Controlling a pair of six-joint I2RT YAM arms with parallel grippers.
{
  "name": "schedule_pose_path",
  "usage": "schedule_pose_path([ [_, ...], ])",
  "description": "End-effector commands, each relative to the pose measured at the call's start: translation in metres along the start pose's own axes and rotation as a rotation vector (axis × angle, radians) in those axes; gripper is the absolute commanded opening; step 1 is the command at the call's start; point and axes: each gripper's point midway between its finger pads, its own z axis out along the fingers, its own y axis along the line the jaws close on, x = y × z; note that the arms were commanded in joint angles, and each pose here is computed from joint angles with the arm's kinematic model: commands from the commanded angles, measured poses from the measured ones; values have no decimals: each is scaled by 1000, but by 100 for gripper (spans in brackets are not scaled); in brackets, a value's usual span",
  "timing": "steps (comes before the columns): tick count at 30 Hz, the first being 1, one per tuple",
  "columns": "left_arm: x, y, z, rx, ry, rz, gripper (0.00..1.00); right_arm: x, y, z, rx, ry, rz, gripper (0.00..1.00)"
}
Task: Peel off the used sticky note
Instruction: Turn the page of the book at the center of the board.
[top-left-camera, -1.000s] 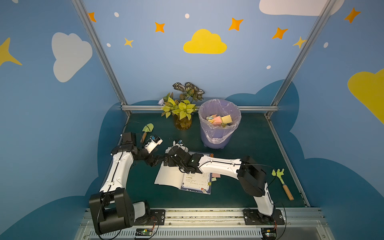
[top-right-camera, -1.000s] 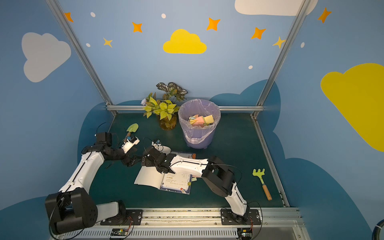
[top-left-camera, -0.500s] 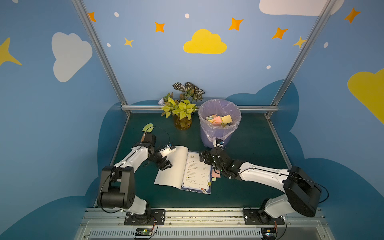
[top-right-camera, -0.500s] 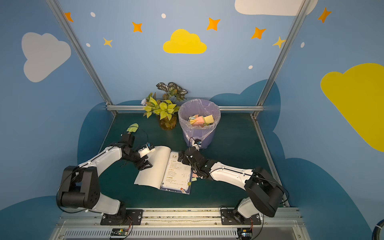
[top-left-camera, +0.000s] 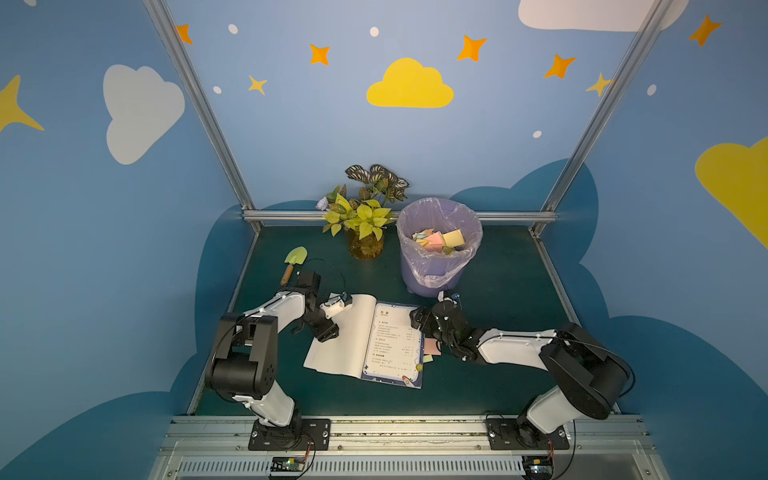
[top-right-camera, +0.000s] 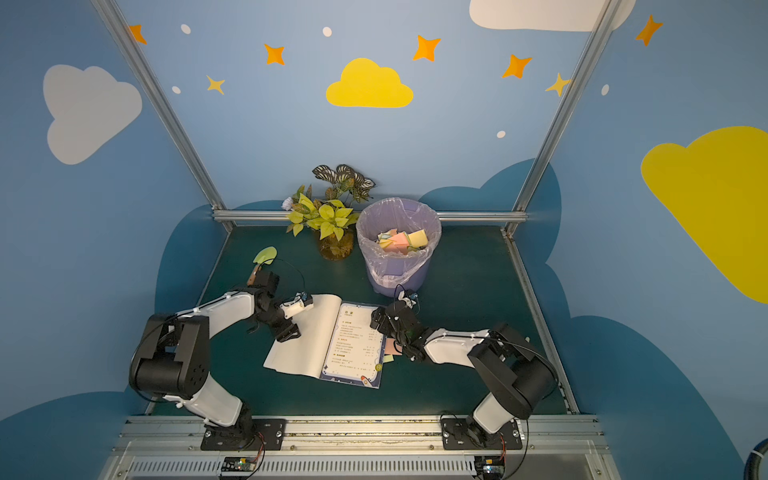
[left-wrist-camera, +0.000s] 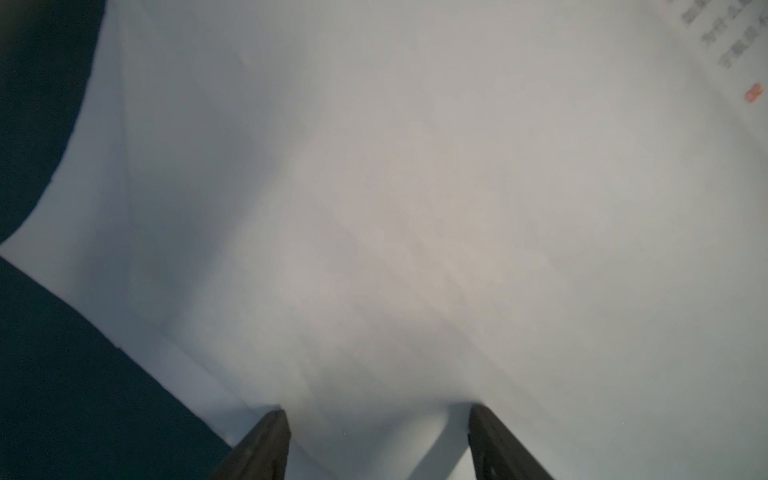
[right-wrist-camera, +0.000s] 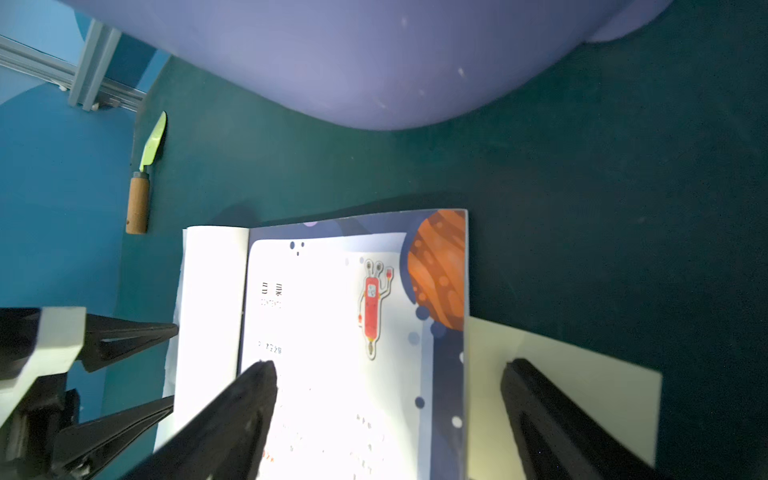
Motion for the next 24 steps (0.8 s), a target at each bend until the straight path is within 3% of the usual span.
schedule_pose_path([
  [1, 9, -4, 3, -5, 30, 19, 72, 2, 18, 8, -80, 31, -3, 89],
  [9, 12, -4, 5, -9, 37, 23, 71, 11, 31, 13, -106, 48, -20, 86],
  [24, 12, -5, 5, -12, 34, 37, 70, 20, 78, -17, -99, -2, -187, 86],
])
